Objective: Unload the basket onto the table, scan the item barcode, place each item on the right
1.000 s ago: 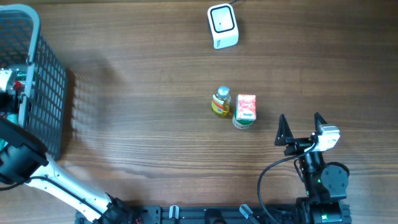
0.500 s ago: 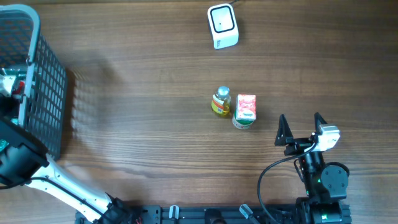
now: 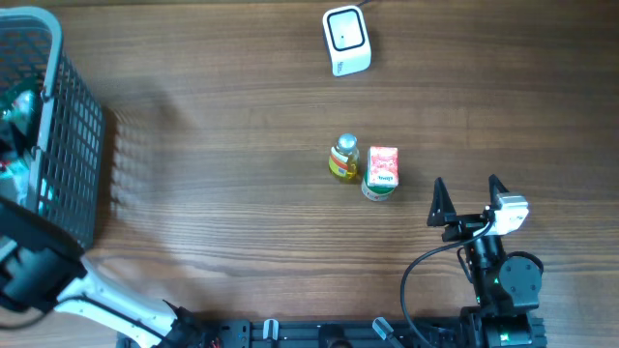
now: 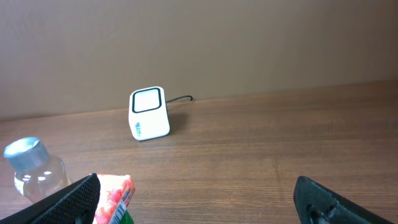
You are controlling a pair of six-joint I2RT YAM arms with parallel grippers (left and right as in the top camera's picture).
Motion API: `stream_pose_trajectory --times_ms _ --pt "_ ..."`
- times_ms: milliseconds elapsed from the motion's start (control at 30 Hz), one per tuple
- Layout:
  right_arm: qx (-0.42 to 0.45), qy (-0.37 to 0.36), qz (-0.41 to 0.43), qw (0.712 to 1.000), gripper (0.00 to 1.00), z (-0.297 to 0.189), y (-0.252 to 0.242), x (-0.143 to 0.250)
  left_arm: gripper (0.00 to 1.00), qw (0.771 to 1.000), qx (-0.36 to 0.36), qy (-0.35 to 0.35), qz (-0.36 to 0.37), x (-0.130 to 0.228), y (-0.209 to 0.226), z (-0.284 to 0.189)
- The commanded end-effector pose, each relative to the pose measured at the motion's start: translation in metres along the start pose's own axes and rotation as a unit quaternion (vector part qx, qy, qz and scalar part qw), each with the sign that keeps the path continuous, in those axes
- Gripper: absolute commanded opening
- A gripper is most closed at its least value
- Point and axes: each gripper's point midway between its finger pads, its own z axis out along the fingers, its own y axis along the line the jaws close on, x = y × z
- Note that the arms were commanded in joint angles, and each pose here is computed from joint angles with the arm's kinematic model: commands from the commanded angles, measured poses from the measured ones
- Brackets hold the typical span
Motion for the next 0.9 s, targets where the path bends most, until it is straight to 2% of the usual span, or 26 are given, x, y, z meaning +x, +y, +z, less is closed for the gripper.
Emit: stream_pose_trajectory --times_ms 0,67,133,200,300,400,433,467,500,567,600,700,733,767,800,833,867 --pt "-0.001 -0.003 0.003 1.0 1.0 0.0 0.001 -0.001 0.41 0.993 -0.028 -0.116 -0.007 -0.051 0.001 -0.084" --pt "-0.001 -0.003 0.003 1.0 1.0 0.0 0.0 -0.001 0.34 0.982 -0.065 -0.178 -0.009 -0.072 0.002 -0.14" --pt "-0.001 -0.003 0.003 1.0 1.0 0.0 0.0 -0.001 0.32 0.966 -0.085 -0.239 -0.043 -0.088 -0.001 -0.193" --pt "-0.001 -0.003 0.003 1.0 1.0 0.0 0.0 -0.001 0.32 0.962 -0.091 -0.252 -0.048 -0.086 -0.006 -0.215" --pt "-0.001 -0.003 0.003 1.0 1.0 0.0 0.0 -0.001 0.33 0.972 -0.074 -0.214 -0.059 -0.07 -0.013 -0.202" --pt "-0.001 -0.003 0.003 1.0 1.0 0.0 0.0 -0.001 0.38 0.983 -0.045 -0.16 -0.075 -0.055 -0.014 -0.162" --pt "-0.001 -0.003 0.003 1.0 1.0 0.0 0.0 -0.001 0.49 0.986 -0.036 -0.143 -0.08 -0.051 -0.013 -0.146" --pt "-0.001 -0.003 0.003 1.0 1.0 0.0 0.001 -0.001 0.74 0.988 -0.026 -0.123 -0.085 -0.045 -0.012 -0.128" --pt "-0.001 -0.003 0.003 1.0 1.0 0.0 0.0 -0.001 0.92 0.991 -0.012 -0.098 -0.092 -0.038 -0.011 -0.101" --pt "-0.001 -0.003 0.003 1.0 1.0 0.0 0.0 -0.001 0.99 0.993 0.005 -0.066 -0.1 -0.028 -0.01 -0.068" --pt "-0.001 -0.003 0.003 1.0 1.0 0.0 0.0 -0.001 1.0 0.993 0.016 -0.045 -0.104 -0.019 -0.01 -0.045" --pt "-0.001 -0.003 0.003 1.0 1.0 0.0 0.0 -0.001 1.0 0.994 0.038 0.001 -0.106 0.003 -0.009 0.017" --pt "-0.001 -0.003 0.003 1.0 1.0 0.0 0.0 -0.001 1.0 0.994 0.028 0.003 -0.106 0.004 -0.004 0.029" --pt "-0.001 -0.003 0.003 1.0 1.0 0.0 0.0 -0.001 0.96 0.993 0.005 0.001 -0.119 0.003 0.007 0.037" --pt "-0.001 -0.003 0.003 1.0 1.0 0.0 0.0 -0.001 0.82 0.991 -0.018 -0.008 -0.13 0.0 0.018 0.039" --pt "-0.001 -0.003 0.003 1.0 1.0 0.0 0.0 -0.001 0.59 0.991 -0.029 -0.02 -0.129 -0.004 0.026 0.039" --pt "-0.001 -0.003 0.003 1.0 1.0 0.0 0.0 -0.001 0.58 0.99 -0.039 -0.037 -0.129 -0.01 0.034 0.038"
